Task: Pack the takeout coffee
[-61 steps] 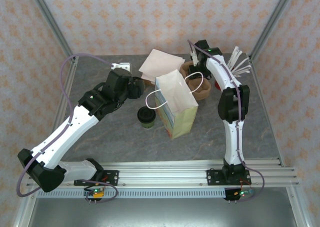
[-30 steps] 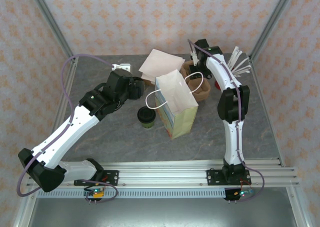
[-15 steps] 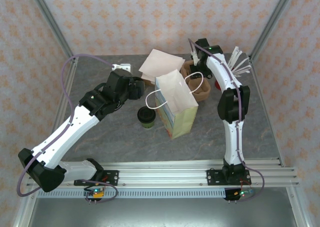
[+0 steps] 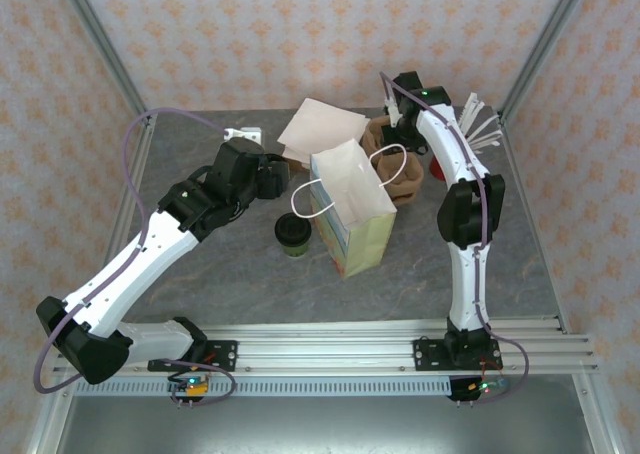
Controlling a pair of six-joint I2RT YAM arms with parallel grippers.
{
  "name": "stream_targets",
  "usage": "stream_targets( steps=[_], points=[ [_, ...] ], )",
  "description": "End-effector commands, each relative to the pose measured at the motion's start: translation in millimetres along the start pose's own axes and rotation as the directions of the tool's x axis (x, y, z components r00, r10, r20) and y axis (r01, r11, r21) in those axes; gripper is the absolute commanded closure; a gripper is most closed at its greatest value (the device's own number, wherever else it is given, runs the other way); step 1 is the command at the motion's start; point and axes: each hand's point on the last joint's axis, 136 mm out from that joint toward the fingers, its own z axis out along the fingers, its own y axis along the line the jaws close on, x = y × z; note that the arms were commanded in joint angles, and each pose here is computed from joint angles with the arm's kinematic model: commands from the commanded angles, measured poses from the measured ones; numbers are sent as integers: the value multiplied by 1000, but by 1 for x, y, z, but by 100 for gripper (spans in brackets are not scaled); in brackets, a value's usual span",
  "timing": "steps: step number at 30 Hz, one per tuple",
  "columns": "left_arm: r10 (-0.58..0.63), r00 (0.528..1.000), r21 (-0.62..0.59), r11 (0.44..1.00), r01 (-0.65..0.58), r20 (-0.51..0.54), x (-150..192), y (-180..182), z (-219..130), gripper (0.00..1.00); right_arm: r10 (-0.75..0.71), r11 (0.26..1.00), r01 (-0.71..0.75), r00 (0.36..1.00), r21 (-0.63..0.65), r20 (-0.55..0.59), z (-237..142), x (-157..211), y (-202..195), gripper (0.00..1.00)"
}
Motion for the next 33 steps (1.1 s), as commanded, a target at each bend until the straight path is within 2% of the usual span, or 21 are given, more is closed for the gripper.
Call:
stream_targets(
  steps=[1, 11, 20, 33],
  points=[
    [-10, 1000, -1, 1000, 10, -19, 7, -2, 7, 27, 7, 1000, -7, 999, 7, 53, -33, -5, 3, 65],
    [-9, 1000, -2, 1000, 9, -22, 9, -1, 7, 27, 30, 999, -30, 1000, -32, 8, -2, -2, 8, 65],
    [-6, 1000, -3, 1000, 6, -26, 9, -2, 9, 27, 34, 999, -35, 998, -3, -49, 21, 5, 3, 62],
    [-6, 999, -5, 1000, 6, -32, 10, -2, 9, 27, 41, 999, -41, 997, -5, -60, 17, 10, 4, 53]
  ],
)
